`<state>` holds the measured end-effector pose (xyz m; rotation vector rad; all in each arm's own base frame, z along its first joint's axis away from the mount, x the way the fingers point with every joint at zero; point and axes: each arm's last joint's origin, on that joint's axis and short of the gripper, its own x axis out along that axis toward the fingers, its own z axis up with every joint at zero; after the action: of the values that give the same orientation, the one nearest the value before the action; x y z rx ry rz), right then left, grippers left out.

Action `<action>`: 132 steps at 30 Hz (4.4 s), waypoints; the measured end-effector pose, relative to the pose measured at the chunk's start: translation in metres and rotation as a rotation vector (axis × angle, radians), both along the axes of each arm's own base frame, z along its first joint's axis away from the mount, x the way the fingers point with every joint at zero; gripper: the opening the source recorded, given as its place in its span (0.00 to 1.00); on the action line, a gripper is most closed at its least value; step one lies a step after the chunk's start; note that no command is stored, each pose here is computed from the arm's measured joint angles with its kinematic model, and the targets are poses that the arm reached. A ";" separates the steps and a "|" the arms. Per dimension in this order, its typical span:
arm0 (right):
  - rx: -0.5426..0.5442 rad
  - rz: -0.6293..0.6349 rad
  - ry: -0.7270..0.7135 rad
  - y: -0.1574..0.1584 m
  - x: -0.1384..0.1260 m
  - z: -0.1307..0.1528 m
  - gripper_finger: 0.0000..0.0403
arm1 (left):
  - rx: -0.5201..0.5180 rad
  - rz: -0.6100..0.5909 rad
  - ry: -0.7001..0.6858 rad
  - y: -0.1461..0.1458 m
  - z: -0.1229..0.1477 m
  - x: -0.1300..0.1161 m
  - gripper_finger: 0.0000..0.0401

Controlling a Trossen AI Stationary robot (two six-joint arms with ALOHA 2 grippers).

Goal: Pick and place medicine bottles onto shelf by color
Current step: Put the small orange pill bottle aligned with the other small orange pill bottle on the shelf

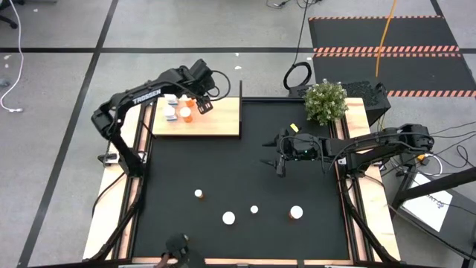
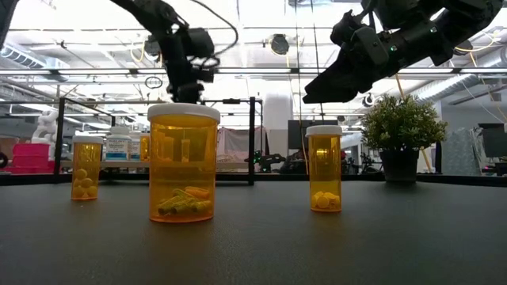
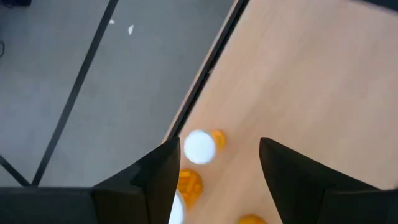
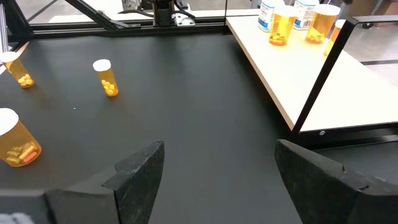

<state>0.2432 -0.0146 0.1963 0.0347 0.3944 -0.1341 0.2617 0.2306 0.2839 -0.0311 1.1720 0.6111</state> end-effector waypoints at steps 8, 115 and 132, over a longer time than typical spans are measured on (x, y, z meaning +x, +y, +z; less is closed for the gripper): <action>0.020 -0.008 -0.003 0.000 0.000 0.000 0.75 | -0.028 -0.038 -0.051 -0.054 0.032 0.001 0.53; 0.106 0.291 0.363 0.153 0.051 -0.092 0.41 | 0.000 -0.679 -0.487 -0.355 -0.024 -0.011 0.41; 0.066 0.315 0.307 0.153 0.058 -0.105 0.41 | 0.002 -0.679 -0.498 -0.355 -0.024 -0.011 0.41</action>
<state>0.3010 0.1384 0.0909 0.0169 0.7056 0.1877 0.2510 -0.1242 0.2602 0.2002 0.6325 -0.0085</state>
